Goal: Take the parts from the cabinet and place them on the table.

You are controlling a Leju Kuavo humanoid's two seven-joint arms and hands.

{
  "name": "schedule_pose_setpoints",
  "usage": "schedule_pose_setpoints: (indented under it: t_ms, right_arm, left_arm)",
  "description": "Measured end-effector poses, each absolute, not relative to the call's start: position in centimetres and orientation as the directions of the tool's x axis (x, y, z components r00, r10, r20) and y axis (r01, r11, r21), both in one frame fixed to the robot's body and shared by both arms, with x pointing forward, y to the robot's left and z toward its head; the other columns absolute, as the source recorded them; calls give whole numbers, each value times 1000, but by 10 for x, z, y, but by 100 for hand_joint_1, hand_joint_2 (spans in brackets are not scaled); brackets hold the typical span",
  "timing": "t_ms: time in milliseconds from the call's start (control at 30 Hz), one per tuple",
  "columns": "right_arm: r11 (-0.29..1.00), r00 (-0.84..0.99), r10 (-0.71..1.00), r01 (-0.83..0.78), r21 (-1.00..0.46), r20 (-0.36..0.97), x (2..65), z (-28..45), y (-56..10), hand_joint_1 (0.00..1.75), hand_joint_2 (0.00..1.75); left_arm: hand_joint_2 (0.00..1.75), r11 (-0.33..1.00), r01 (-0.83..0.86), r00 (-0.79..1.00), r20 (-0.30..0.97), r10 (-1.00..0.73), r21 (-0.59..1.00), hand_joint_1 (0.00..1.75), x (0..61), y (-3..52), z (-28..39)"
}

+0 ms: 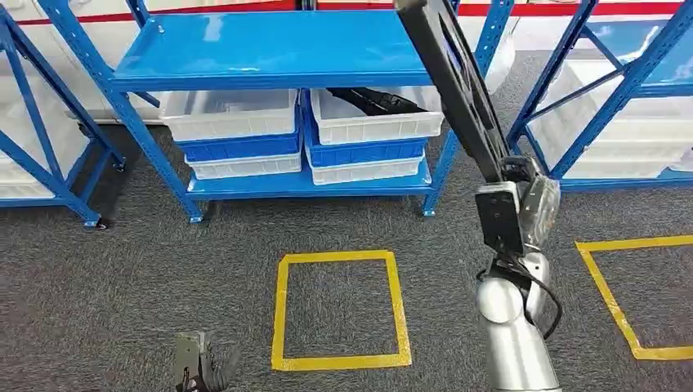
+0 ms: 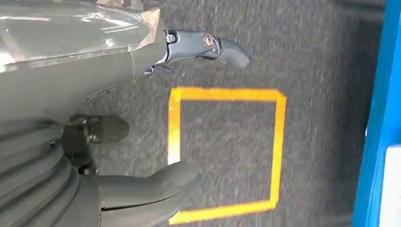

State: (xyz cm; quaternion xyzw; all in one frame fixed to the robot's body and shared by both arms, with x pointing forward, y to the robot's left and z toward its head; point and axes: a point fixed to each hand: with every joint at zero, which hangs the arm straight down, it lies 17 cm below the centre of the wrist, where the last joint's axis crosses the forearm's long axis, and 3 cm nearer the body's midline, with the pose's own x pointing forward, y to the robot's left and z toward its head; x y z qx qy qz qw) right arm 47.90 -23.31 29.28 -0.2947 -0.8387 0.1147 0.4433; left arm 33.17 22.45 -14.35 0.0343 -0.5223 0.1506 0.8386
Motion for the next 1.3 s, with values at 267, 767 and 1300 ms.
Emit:
schedule_pose_setpoints:
  t_ms: [267, 767, 1300]
  right_arm:
    - [790, -407, 604, 418, -448, 685, 468, 284, -254, 175, 175]
    - [785, -412, 599, 472, -402, 687, 464, 288, -302, 175, 175]
    - [797, -415, 582, 462, -389, 700, 484, 291, -299, 175, 175]
  left_arm:
    - [175, 962, -257, 405, 893, 198, -97, 0, 342, 218, -138]
    - [175, 951, -289, 386, 895, 223, -112, 0, 358, 219, -128]
    - [175, 933, -340, 351, 905, 238, -114, 0, 360, 238, -125]
